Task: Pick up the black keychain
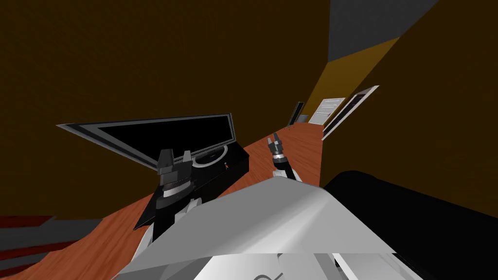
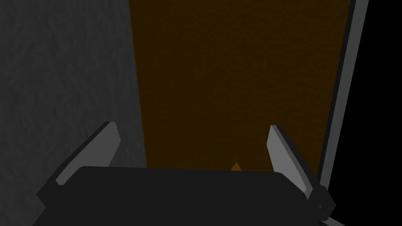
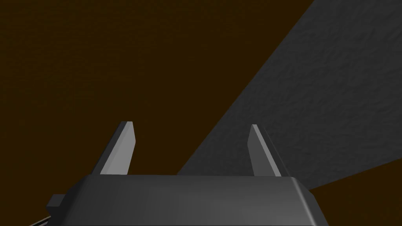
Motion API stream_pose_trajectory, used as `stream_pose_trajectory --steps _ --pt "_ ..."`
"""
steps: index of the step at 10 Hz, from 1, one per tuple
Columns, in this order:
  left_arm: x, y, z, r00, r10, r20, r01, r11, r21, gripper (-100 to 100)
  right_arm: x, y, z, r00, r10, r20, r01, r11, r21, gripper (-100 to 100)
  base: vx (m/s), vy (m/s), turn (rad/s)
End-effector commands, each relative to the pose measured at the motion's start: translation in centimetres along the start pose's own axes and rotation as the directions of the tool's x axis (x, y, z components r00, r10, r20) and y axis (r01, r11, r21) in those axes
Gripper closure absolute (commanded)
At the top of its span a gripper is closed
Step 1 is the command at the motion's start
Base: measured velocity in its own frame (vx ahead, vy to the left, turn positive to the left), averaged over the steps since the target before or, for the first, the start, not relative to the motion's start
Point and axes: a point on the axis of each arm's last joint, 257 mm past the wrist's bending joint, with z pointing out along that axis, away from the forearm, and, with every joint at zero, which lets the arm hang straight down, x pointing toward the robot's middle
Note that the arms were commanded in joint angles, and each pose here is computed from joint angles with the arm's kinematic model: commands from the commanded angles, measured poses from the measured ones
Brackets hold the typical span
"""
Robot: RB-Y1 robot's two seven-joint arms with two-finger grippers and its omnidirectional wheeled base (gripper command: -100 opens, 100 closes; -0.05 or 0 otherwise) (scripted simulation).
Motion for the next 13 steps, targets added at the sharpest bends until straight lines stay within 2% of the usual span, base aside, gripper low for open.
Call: stream_pose_trajectory --steps 1,4,6,8,9,10,12,13 --pt "0.0 1.9 -0.4 0.999 0.027 -0.019 -0.028 0.998 -0.054 -100 0.0 0.0 0.0 1.000 0.000 0.000 0.000 1.000 0.000 0 0.012 -0.002 -0.210" --pt "-0.1 5.1 -1.2 0.997 0.071 -0.044 -0.076 0.986 -0.145 -100 0.0 0.0 0.0 1.000 0.000 0.000 0.000 1.000 0.000 0 0.021 0.008 -0.165" --pt "-0.4 8.0 -2.2 0.992 0.106 -0.065 -0.118 0.967 -0.225 -100 0.0 0.0 0.0 1.000 0.000 0.000 0.000 1.000 0.000 0 0.024 0.009 -0.205" --pt "-0.9 11.2 -3.6 0.985 0.145 -0.091 -0.166 0.935 -0.313 -100 0.0 0.0 0.0 1.000 0.000 0.000 0.000 1.000 0.000 0 0.024 0.010 -0.237" --pt "-1.2 12.9 -4.4 0.981 0.164 -0.107 -0.192 0.913 -0.359 -100 0.0 0.0 0.0 1.000 0.000 0.000 0.000 1.000 0.000 0 0.030 0.010 -0.281" --pt "-1.2 13.0 -4.5 0.981 0.163 -0.107 -0.192 0.911 -0.364 -100 0.0 0.0 0.0 1.000 0.000 0.000 0.000 1.000 0.000 0 0.020 0.013 -0.068" --pt "-2.0 16.6 -6.6 0.969 0.200 -0.146 -0.245 0.854 -0.458 -100 0.0 0.0 0.0 1.000 0.000 0.000 0.000 1.000 0.000 0 0.022 0.011 -0.217" --pt "-2.0 16.7 -6.7 0.969 0.199 -0.147 -0.245 0.851 -0.464 -100 0.0 0.0 0.0 1.000 0.000 0.000 0.000 1.000 0.000 0 0.018 0.013 -0.119"
